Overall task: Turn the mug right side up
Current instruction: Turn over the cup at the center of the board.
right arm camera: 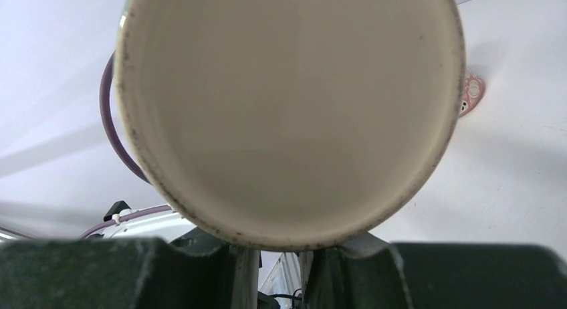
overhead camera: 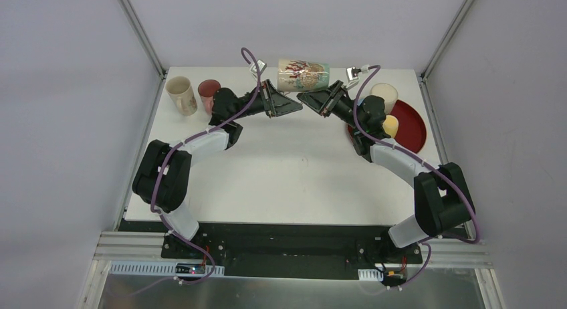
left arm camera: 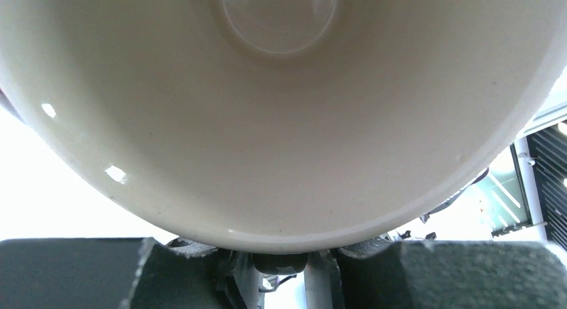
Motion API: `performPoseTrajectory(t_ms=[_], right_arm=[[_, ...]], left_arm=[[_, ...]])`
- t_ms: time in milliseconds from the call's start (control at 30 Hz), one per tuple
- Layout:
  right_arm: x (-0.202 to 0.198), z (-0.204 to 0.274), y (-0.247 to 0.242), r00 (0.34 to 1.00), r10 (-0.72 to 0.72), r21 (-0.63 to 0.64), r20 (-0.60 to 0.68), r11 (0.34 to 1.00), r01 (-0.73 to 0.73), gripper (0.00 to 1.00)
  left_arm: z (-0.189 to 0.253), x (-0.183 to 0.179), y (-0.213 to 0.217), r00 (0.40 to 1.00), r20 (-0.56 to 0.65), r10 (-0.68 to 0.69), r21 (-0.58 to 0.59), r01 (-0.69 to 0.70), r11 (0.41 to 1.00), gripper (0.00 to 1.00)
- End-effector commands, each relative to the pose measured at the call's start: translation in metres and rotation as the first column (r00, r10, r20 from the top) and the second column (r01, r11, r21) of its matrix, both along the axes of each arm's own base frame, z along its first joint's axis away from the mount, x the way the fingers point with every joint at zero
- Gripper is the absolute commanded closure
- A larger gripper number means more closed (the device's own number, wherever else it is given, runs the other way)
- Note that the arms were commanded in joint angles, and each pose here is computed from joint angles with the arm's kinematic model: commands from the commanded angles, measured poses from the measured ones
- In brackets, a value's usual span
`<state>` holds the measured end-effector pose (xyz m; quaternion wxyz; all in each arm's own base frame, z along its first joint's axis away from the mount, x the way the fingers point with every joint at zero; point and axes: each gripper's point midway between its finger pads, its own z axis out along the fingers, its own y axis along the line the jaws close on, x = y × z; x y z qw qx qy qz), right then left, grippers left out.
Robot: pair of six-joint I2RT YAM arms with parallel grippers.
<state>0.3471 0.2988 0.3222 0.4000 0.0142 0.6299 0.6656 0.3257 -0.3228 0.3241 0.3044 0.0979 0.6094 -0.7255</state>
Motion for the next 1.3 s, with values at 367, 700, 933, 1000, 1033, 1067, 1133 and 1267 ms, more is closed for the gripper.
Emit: performPoseTrajectory(t_ms=[367,700,933,1000,1033,1067,1133,1267], right_arm=[[-0.046,0.009,0.021,0.971,0.201,-0.061,0.132,0.979,-0.195,1.0],[-0.044,0.025,0.014,0.972,0.191,-0.011,0.135,0.981,-0.192,0.73],[-0.045,0.031,0.013,0.969,0.198,0.001,0.146,0.98,-0.2,0.4],[-0.046,0.032,0.012,0.969,0.199,0.003,0.148,0.979,-0.202,0.34],[-0.046,0.033,0.012,0.969,0.198,0.003,0.15,0.98,-0.201,0.32],[-0.047,0.034,0.012,0.968,0.198,0.004,0.153,0.98,-0.201,0.31],[-0.047,0.035,0.01,0.968,0.198,0.003,0.156,0.98,-0.201,0.27],[-0.048,0.04,0.006,0.963,0.2,-0.001,0.179,0.979,-0.203,0.16]], left_arm=[[0.063,-0.026,0.007,0.978,0.208,-0.007,-0.083,0.025,0.996,1.0],[0.074,-0.023,0.021,0.974,0.222,0.032,-0.115,-0.007,0.993,1.0],[0.081,-0.024,0.029,0.97,0.236,0.051,-0.132,-0.02,0.991,1.0],[0.084,-0.024,0.031,0.969,0.239,0.056,-0.136,-0.024,0.99,1.0],[0.084,-0.024,0.032,0.969,0.241,0.059,-0.137,-0.026,0.99,1.0],[0.084,-0.023,0.033,0.969,0.239,0.061,-0.136,-0.029,0.99,1.0],[0.085,-0.024,0.035,0.968,0.243,0.068,-0.137,-0.035,0.99,1.0],[0.083,-0.02,0.04,0.967,0.24,0.088,-0.132,-0.057,0.99,1.0]])
